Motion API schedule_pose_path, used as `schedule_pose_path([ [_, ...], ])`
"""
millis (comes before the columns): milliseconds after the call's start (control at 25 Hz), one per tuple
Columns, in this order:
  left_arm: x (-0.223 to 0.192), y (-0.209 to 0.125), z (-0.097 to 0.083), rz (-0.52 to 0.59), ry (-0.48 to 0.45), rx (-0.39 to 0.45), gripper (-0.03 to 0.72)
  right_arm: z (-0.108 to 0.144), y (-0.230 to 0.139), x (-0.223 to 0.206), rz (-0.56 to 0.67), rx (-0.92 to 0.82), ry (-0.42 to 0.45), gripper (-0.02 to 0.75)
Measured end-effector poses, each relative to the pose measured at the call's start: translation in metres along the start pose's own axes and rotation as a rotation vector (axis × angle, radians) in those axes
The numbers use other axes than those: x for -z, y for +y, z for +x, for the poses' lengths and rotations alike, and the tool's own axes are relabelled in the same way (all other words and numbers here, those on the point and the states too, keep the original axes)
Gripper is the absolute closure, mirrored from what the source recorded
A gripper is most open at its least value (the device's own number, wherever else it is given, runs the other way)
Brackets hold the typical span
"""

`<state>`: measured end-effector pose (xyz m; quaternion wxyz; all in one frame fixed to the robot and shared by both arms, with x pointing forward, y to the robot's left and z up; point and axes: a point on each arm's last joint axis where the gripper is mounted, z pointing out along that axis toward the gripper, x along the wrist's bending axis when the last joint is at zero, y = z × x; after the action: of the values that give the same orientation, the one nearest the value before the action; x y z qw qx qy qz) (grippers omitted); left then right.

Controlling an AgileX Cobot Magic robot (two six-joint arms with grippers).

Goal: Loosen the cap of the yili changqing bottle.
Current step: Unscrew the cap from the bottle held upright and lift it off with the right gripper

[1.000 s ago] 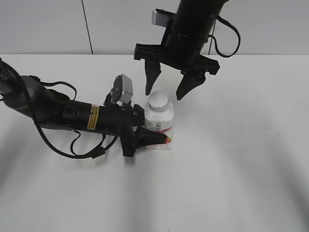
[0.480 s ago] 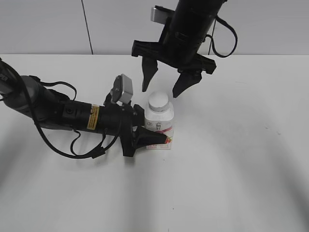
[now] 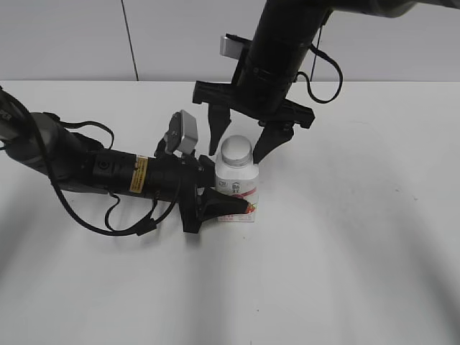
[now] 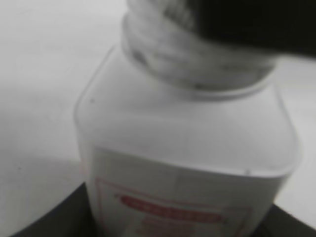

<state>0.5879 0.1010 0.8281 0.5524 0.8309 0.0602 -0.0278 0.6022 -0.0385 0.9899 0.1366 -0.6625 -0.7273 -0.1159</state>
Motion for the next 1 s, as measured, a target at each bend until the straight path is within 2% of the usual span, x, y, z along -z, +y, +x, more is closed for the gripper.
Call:
schedule_pose_path([
  [400,0.0001,0.0000,0.0001,0.000,0.000,0.001,0.303,-0.0011,0.0003,-0.0001,-0.003,0.005,-0.011,0.322],
  [760,0.0001,0.0000,0.0001,0.000,0.000,0.001,0.303,-0.0018,0.0006,-0.0001,-0.006,0.043,-0.020,0.325],
  [1000,0.0001,0.0000,0.0001,0.000,0.000,0.001,0.303,-0.0018,0.0017,-0.0001,-0.016,0.230,-0.022,0.325],
])
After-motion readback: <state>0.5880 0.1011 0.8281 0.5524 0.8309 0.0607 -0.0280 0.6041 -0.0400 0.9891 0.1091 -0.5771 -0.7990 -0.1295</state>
